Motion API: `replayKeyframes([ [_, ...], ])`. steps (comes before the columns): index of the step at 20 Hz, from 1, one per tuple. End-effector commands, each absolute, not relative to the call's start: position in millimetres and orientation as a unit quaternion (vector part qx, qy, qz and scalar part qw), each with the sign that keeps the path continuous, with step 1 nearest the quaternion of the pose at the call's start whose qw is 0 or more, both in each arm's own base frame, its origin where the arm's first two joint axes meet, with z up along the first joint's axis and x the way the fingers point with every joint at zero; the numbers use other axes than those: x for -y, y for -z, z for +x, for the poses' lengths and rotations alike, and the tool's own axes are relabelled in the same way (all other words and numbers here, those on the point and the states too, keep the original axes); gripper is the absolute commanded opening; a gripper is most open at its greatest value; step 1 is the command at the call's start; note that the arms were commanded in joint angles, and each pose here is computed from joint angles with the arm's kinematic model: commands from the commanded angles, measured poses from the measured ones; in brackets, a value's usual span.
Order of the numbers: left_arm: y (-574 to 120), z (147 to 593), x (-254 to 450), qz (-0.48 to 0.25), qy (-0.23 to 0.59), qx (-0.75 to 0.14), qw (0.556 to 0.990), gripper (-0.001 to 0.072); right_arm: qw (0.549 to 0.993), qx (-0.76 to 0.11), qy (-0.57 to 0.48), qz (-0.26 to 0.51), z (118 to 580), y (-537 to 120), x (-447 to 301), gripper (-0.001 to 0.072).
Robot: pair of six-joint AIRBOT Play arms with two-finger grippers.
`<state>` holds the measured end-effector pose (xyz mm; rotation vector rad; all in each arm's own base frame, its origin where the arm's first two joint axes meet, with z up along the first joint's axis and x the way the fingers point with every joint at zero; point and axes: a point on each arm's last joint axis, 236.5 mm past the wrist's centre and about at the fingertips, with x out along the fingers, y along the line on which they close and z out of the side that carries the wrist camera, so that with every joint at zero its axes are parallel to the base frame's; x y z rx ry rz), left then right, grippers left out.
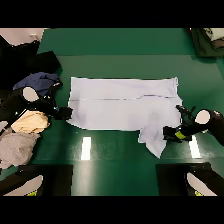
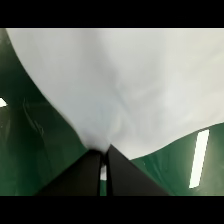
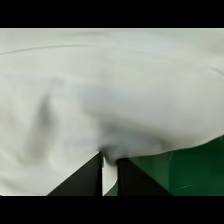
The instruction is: Fold the shirts.
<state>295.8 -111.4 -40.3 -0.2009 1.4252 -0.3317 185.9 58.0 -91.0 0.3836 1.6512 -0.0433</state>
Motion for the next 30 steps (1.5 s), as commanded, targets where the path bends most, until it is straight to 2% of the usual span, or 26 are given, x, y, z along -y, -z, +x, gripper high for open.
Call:
replayKeyframes([
  [1, 40, 296, 111, -0.092, 0.151, -0.649, 0.740, 0.0027, 0.680, -0.712, 0.021, 0.173, 196, 88, -57, 0.0022],
  [4, 34, 294, 112, -0.079, 0.165, -0.651, 0.736, 0.0027, 0.669, -0.726, 0.013, 0.157, 190, 78, -55, 0.0021],
  [7, -6, 296, 113, -0.070, 0.178, -0.608, 0.771, 0.0026, 0.661, -0.743, 0.007, 0.110, 184, 44, -43, 0.0020],
  [9, -37, 278, 114, -0.066, 0.190, -0.589, 0.782, 0.0026, 0.671, -0.734, -0.001, 0.100, 182, 14, -41, 0.0020],
  [13, -76, 223, 133, -0.085, 0.246, -0.595, 0.760, 0.0027, 0.692, -0.715, -0.012, 0.095, 165, -29, -41, 0.0018],
  [15, -83, 218, 140, -0.095, 0.260, -0.591, 0.758, 0.0027, 0.714, -0.693, -0.014, 0.099, 169, -37, -42, 0.0018],
  [20, -82, 272, 106, -0.049, 0.186, -0.519, 0.833, 0.0028, 0.778, -0.618, -0.016, 0.114, 222, -45, -44, 0.0018],
  [24, -76, 298, 69, -0.021, 0.106, -0.491, 0.864, 0.0027, 0.811, -0.574, -0.022, 0.114, 285, -59, -45, 0.0018],
  [30, -73, 346, 64, -0.047, 0.078, -0.410, 0.908, 0.0027, 0.826, -0.553, -0.027, 0.103, 365, -51, -45, 0.0018],
])
